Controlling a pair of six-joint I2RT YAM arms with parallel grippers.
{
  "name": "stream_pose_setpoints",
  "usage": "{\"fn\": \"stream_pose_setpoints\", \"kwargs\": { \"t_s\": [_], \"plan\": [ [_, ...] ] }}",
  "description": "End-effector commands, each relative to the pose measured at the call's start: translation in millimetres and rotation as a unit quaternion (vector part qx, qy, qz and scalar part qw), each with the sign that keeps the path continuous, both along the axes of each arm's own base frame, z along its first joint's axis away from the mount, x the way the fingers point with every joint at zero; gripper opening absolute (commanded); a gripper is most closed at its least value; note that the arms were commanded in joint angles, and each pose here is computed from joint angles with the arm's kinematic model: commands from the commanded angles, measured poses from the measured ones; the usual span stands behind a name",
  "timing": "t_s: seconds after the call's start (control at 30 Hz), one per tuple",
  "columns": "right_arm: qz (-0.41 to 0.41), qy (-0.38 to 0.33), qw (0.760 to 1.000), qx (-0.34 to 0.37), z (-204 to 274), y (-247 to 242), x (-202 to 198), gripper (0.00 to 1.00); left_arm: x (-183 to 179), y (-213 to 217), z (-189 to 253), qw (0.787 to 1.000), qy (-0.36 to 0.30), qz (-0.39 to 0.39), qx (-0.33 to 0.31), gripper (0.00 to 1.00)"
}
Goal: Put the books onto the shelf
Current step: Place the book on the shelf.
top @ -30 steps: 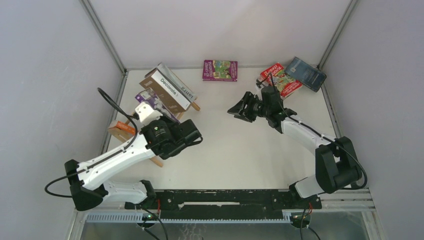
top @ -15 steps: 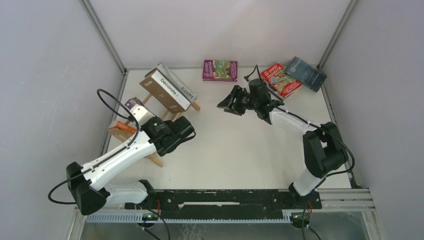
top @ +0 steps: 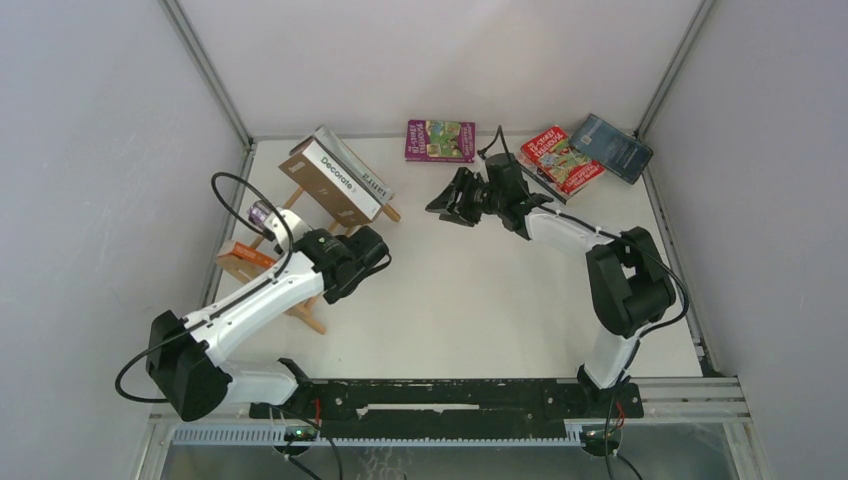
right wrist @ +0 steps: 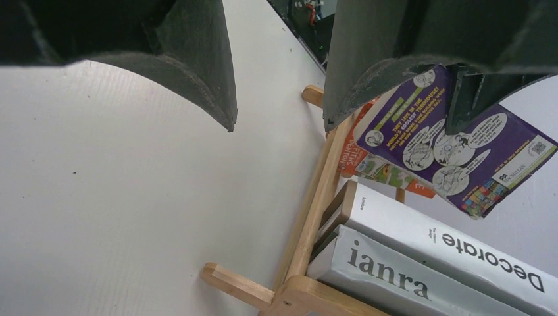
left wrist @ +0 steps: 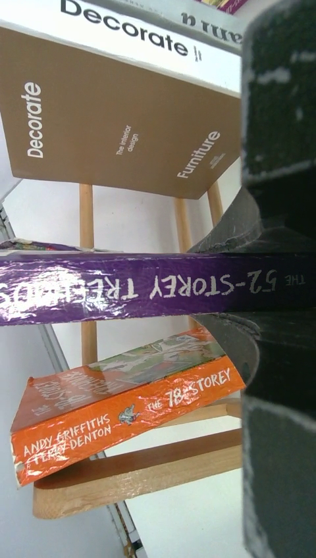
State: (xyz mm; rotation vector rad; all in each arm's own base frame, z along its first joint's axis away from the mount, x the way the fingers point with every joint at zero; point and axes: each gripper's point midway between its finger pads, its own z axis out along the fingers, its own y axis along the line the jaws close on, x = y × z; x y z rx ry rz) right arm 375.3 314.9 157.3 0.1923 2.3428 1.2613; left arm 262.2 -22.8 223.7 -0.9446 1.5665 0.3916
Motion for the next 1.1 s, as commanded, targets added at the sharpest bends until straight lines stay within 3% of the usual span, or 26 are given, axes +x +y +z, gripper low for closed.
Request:
{"fn": "stream_pose_setpoints", "kwargs": {
  "t_s": [0.0, 0.53, 1.07],
  "plan": [
    [0.005, -0.035, 0.999, 0.028, 23, 13, 13, 0.58, 8, 11, 11, 0.998, -0.035, 0.011, 0.051, 0.00],
    [0.008, -0.022, 0.999, 0.029, 3, 16, 21, 0.58, 22, 18, -20, 0.995, -0.003, 0.035, 0.094, 0.00],
    [0.016, -0.013, 0.999, 0.032, -11, 23, 27, 0.58, 22, 29, -48, 0.994, -0.004, 0.051, 0.093, 0.00]
  ]
}}
